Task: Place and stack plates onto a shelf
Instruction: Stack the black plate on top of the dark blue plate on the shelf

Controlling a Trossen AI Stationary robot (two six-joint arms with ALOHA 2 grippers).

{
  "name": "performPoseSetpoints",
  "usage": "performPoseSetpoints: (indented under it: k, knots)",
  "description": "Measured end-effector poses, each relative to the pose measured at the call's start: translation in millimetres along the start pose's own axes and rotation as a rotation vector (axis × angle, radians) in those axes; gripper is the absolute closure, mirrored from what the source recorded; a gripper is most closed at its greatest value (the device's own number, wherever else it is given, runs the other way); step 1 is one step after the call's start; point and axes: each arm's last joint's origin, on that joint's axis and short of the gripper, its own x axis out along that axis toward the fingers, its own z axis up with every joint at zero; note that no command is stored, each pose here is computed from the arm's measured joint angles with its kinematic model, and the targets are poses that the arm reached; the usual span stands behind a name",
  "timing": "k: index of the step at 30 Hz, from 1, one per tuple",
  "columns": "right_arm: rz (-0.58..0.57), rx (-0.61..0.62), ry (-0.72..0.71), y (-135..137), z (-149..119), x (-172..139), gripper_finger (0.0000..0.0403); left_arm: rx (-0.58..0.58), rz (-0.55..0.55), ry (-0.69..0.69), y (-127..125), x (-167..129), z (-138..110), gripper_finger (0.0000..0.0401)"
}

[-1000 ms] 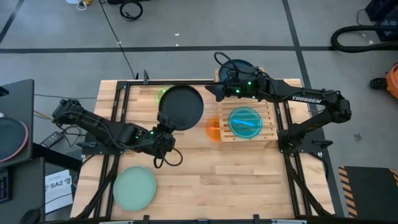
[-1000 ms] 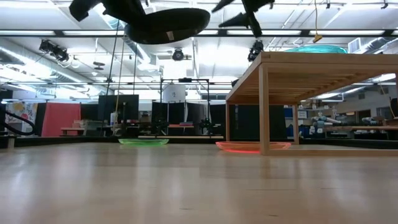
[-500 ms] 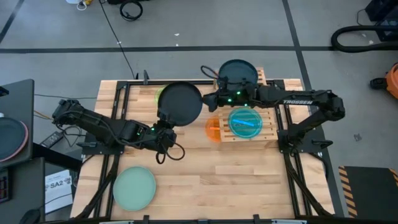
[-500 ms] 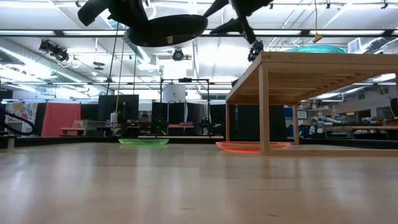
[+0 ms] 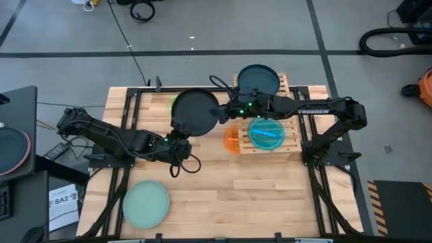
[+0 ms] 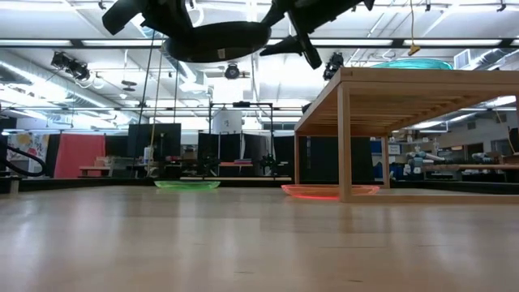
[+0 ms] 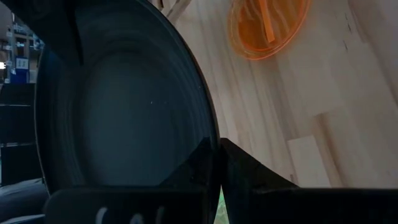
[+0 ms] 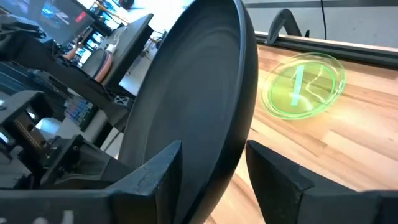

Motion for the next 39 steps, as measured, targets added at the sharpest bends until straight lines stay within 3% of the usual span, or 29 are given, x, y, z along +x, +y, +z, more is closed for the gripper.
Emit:
performPoseSetpoints:
  k: [10, 29, 39]
  knots:
    - [0.024, 0.005, -0.001, 1.4, 1.0, 0.1, 0.0289, 0.004, 0.003, 0.002, 0.0, 0.0, -0.2, 0.0376]
    - [0.023, 0.000, -0.005, 0.4, 2.2, 0.6, 0.0366, -0.007, 0.001, -0.003, 0.2, -0.3, 0.4, 0.0320]
    - [0.007, -0.044, -0.020, -0.1, 2.4, 0.8, 0.0368, -0.017, 0.005, -0.010, 0.8, -0.1, 1.3, 0.0266]
